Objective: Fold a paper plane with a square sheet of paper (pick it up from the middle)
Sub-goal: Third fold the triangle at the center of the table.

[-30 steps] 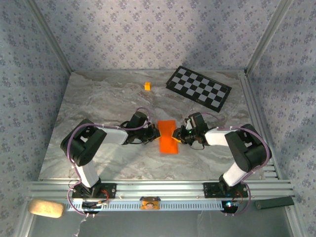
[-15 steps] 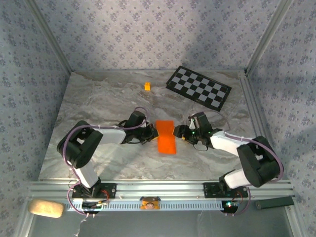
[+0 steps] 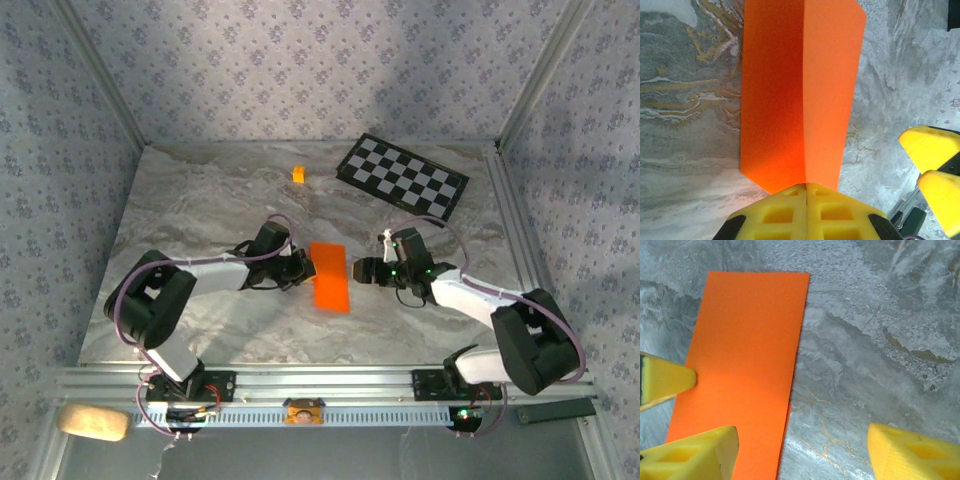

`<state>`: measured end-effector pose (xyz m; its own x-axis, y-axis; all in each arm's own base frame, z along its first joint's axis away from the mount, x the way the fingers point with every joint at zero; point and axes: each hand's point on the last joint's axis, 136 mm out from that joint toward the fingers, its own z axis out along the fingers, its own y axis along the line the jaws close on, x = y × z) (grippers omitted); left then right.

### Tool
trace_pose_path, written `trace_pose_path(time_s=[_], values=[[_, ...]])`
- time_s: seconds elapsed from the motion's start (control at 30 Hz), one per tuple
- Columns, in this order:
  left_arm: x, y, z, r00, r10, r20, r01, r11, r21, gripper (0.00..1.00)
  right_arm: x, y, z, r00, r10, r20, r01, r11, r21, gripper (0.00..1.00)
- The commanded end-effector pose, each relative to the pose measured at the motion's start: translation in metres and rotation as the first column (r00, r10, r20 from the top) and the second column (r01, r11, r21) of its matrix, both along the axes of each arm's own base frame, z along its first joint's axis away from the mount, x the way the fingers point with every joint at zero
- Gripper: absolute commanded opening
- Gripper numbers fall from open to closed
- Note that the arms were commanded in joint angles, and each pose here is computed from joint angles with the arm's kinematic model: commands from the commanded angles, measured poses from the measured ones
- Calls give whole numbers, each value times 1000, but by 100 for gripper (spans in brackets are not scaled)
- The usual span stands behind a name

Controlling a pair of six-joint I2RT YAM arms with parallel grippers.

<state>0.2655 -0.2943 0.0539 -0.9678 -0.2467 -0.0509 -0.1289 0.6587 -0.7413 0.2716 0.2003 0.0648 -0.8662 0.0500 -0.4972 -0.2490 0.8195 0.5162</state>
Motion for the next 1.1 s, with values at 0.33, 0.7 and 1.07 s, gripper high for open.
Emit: trace_pose_path(time_s=[0.33, 0.7, 1.07], values=[[1, 3, 12, 1000, 28, 0, -28, 999, -17, 0, -18, 11, 6, 957, 234, 172, -202, 962, -183, 69], [-2, 13, 11, 996, 87, 5, -87, 996, -3, 0, -26, 6, 20, 955, 233, 184, -191, 957, -219, 69], [2, 3, 4, 995, 73, -65, -71, 997, 23, 0, -60, 26, 44, 821, 396, 412, -303, 913, -275, 69]])
